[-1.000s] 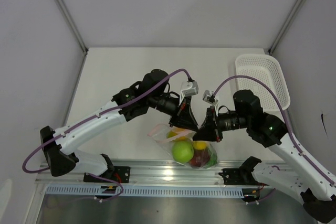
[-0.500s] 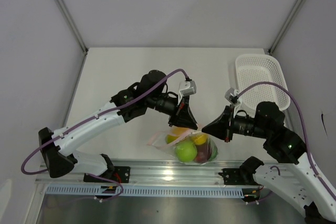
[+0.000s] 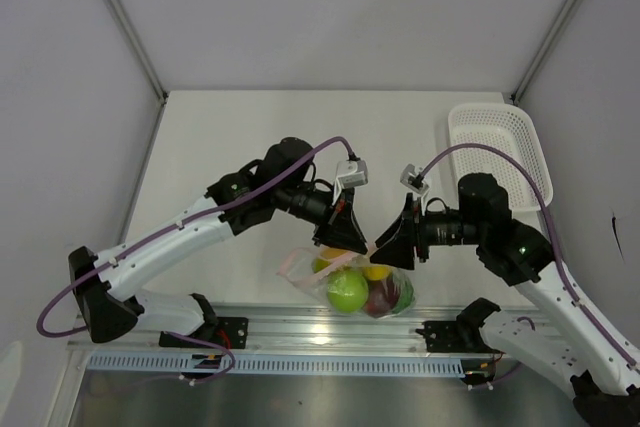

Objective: Place the food in the zip-top bag and seal the zipper
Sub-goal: Zip the zipper food storage bag at the center of the board.

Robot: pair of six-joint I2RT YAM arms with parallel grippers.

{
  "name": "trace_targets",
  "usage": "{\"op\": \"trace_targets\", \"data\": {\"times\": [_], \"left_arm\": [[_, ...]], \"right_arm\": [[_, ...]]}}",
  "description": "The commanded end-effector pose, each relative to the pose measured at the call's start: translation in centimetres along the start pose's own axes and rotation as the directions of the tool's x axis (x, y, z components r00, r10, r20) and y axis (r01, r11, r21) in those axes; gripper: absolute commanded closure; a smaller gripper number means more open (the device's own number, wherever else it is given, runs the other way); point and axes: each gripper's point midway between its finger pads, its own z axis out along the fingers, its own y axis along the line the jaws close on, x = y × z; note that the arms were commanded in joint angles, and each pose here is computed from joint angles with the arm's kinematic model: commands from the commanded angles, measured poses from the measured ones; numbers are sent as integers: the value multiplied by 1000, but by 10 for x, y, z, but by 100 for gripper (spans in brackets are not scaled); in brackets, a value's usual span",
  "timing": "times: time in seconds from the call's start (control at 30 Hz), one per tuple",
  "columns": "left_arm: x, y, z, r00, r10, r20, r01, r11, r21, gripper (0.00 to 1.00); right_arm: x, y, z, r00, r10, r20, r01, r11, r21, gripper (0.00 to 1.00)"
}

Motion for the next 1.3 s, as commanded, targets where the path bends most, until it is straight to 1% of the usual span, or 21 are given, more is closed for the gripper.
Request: {"op": "trace_targets", "data": {"times": [0.0, 0.1, 0.23, 0.3, 0.4, 0.47, 0.5, 0.7, 0.83, 1.0, 1.07, 1.1, 1.2, 1.27], "left_arm": [[-26, -20, -11, 995, 76, 58, -79, 996, 43, 100], [-34, -25, -12, 993, 85, 78, -89, 994, 56, 99], [-41, -30, -13, 991, 91, 98, -98, 993, 68, 99], [-42, -30, -12, 991, 88, 97, -95, 993, 73, 99], [-45, -29, -11, 991, 83, 101, -91, 993, 72, 99], [-51, -32, -13, 989, 90, 114, -99, 992, 77, 99], [-51, -32, -12, 990, 87, 113, -96, 992, 80, 99], [-52, -32, -12, 990, 84, 109, -93, 992, 83, 99], [-51, -31, -10, 991, 76, 107, -86, 993, 85, 99], [-52, -28, -8, 992, 65, 109, -74, 994, 81, 100], [-53, -29, -8, 992, 64, 111, -73, 994, 78, 99], [-53, -28, -8, 992, 62, 109, -71, 994, 78, 99], [-52, -25, -7, 993, 60, 105, -67, 995, 70, 99], [-50, -20, -7, 993, 55, 100, -59, 997, 40, 99]], "right_arm": [[-13, 26, -8, 995, -96, 8, 96, 990, -100, 45], [-12, 32, -6, 996, -87, -28, 81, 983, -163, 44], [-10, 36, -3, 995, -79, -68, 63, 975, -213, 48], [-12, 41, -3, 994, -77, -82, 55, 968, -245, 51], [-11, 42, -2, 991, -73, -109, 41, 963, -268, 62], [-13, 43, -2, 990, -82, -111, 50, 962, -269, 64], [-11, 41, -1, 989, -76, -123, 40, 963, -268, 69], [-7, 36, 1, 985, -61, -162, 17, 965, -263, 78], [-6, 36, 6, 980, -65, -188, 12, 963, -270, 78], [-3, 29, 13, 977, -63, -206, 15, 974, -226, 80], [-2, 30, 16, 977, -69, -201, 21, 972, -233, 80], [1, 28, 18, 977, -51, -208, 4, 975, -221, 85], [1, 22, 21, 980, -55, -191, 21, 984, -175, 100], [0, 21, 21, 984, -48, -171, 21, 988, -155, 100]]}}
